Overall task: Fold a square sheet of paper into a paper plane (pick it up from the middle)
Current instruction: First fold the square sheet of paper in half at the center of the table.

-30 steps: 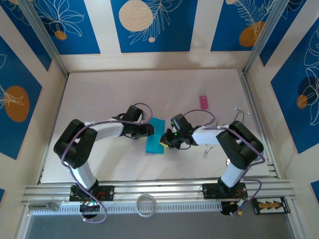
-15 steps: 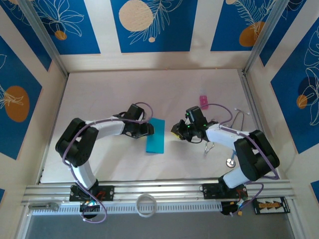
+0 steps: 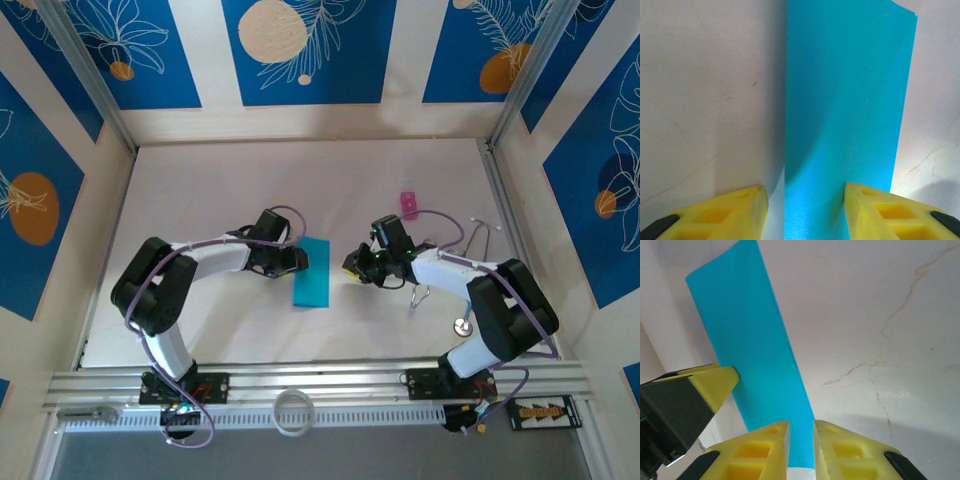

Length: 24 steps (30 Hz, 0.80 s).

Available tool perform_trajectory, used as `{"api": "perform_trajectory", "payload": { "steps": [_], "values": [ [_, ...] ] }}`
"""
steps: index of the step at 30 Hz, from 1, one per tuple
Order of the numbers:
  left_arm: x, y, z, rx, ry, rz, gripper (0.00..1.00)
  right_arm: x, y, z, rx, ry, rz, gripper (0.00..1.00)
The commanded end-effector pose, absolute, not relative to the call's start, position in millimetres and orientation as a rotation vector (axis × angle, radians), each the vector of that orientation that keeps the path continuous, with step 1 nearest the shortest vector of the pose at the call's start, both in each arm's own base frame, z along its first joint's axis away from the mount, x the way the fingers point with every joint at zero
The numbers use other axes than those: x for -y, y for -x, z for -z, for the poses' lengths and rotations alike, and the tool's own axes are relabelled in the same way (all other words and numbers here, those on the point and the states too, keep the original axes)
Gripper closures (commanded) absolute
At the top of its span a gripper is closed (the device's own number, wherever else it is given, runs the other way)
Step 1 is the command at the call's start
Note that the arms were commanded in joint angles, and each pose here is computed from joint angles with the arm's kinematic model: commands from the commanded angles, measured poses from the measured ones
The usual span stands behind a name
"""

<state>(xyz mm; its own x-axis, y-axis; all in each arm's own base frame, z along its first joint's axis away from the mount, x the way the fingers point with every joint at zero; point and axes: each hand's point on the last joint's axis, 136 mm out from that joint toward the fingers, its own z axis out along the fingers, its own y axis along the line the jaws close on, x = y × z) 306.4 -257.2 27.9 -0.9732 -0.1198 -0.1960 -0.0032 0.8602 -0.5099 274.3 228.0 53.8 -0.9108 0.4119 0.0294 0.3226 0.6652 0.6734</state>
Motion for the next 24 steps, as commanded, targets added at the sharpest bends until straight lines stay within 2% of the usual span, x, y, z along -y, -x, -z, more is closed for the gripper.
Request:
{"api": "perform_trajectory", "payload": {
  "steps": [1, 13, 24],
  "values": [
    [249.6, -308.0, -19.2, -2.820, 0.127, 0.717, 0.54, -230.9, -266.5, -46.5, -2.804, -0.591, -1.079, 0.79],
    [240.6, -303.7, -9.8, -2.880, 0.067, 0.608, 0.55, -232.8, -262.5, -38.3, -2.853, -0.575, -1.044, 0.79],
    [239.1, -302.3, -1.5, -2.911, 0.101, 0.585, 0.51, -236.0, -261.6, -38.7, -2.863, -0.559, -1.046, 0.79]
  ]
}}
